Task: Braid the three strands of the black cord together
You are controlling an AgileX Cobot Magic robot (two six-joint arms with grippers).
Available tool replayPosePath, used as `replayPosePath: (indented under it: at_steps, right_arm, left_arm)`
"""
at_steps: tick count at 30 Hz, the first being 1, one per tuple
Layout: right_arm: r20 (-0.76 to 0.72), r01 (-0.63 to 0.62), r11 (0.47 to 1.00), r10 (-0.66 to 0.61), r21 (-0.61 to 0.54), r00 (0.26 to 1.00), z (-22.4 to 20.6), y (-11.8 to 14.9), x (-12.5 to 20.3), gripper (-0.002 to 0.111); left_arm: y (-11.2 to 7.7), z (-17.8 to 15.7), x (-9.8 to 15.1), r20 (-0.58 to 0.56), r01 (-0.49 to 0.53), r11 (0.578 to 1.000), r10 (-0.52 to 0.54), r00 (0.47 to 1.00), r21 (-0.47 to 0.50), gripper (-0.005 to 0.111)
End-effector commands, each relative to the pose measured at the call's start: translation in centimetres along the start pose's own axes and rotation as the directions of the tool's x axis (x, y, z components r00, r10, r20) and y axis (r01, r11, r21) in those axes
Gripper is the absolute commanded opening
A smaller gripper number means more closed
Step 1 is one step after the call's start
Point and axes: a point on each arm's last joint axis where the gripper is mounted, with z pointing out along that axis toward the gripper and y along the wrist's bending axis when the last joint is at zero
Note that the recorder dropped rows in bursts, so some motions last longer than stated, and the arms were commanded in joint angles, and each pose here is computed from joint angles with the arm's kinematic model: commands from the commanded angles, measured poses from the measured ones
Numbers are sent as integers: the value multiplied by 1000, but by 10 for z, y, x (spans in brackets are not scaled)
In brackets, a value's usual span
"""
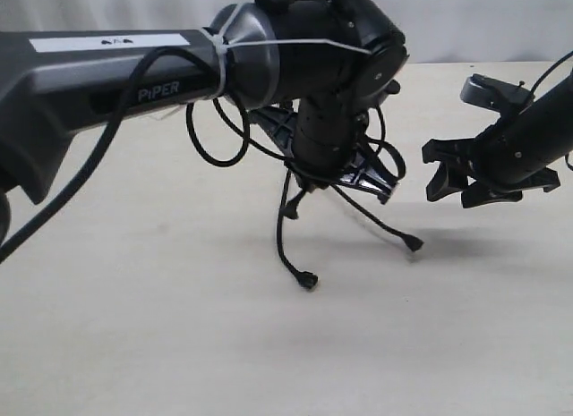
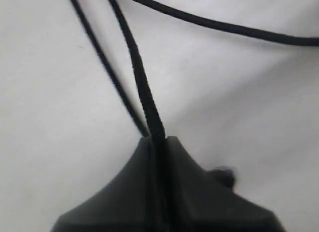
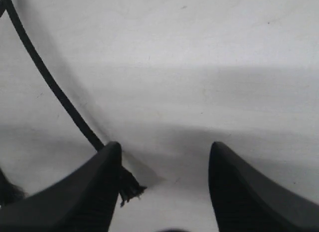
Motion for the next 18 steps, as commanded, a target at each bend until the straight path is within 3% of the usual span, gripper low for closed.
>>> replayPosePath:
  at_steps: [1, 8, 13, 18]
  right_arm:
    - [6, 4, 1000, -4, 5, 1000, -2, -2, 1, 50]
    - [-21, 18, 1000, -18, -2, 1000, -2, -1, 3, 42]
    - [-21, 4, 1000, -5, -24, 1000, -2, 1, 3, 47]
    - [-34, 6, 1000, -7, -29, 999, -2, 2, 4, 54]
  left_arm:
    - [14, 8, 0, -11, -21, 996, 20, 1000, -88, 0]
    - [47, 49, 24, -165, 97, 985, -120, 979, -143, 0]
    - [46, 74, 37, -195, 168, 985, -171, 966, -32, 0]
    - [42, 80, 42, -200, 232, 973, -228, 953, -1, 0]
